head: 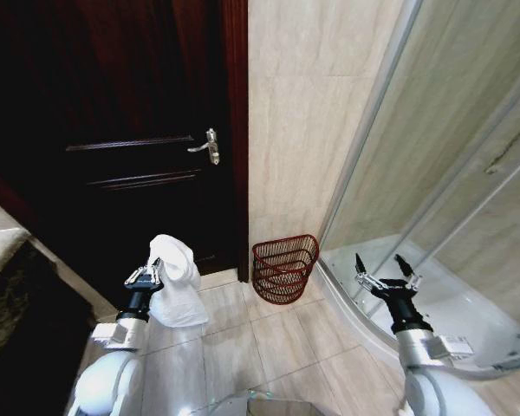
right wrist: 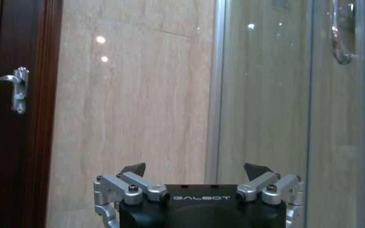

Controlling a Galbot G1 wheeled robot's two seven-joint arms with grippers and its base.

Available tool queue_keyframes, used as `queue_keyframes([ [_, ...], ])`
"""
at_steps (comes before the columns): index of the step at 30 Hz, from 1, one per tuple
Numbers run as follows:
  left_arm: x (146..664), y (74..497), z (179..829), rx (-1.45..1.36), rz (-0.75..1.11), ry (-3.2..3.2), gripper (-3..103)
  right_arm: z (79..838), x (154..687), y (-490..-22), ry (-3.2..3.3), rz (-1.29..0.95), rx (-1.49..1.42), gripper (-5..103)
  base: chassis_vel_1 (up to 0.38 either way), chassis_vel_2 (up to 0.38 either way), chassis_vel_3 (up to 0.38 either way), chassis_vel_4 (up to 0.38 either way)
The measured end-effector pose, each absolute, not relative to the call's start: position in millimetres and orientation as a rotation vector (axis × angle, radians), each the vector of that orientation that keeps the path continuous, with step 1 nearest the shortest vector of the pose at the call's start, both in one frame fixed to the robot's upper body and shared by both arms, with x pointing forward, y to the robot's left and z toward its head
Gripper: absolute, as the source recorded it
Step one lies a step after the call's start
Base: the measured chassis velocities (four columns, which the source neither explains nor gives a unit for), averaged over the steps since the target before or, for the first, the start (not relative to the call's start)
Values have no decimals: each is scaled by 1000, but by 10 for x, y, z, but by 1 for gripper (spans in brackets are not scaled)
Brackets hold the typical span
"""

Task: Discard the used towel into the hamper.

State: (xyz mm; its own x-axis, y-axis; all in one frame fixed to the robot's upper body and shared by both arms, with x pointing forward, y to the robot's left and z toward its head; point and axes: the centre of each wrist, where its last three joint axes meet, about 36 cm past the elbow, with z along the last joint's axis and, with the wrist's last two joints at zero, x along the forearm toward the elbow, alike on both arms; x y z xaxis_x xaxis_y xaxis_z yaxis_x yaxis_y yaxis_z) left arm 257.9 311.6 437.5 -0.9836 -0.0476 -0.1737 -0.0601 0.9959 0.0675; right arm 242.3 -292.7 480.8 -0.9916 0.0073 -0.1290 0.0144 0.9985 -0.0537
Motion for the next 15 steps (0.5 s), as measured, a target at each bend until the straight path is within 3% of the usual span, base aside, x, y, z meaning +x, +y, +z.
queue_keyframes([
  [15,2598,3122,4348,-84,107,2971,2,4786,2423,-2929,3017,-78,20,100,0,0,0,0],
])
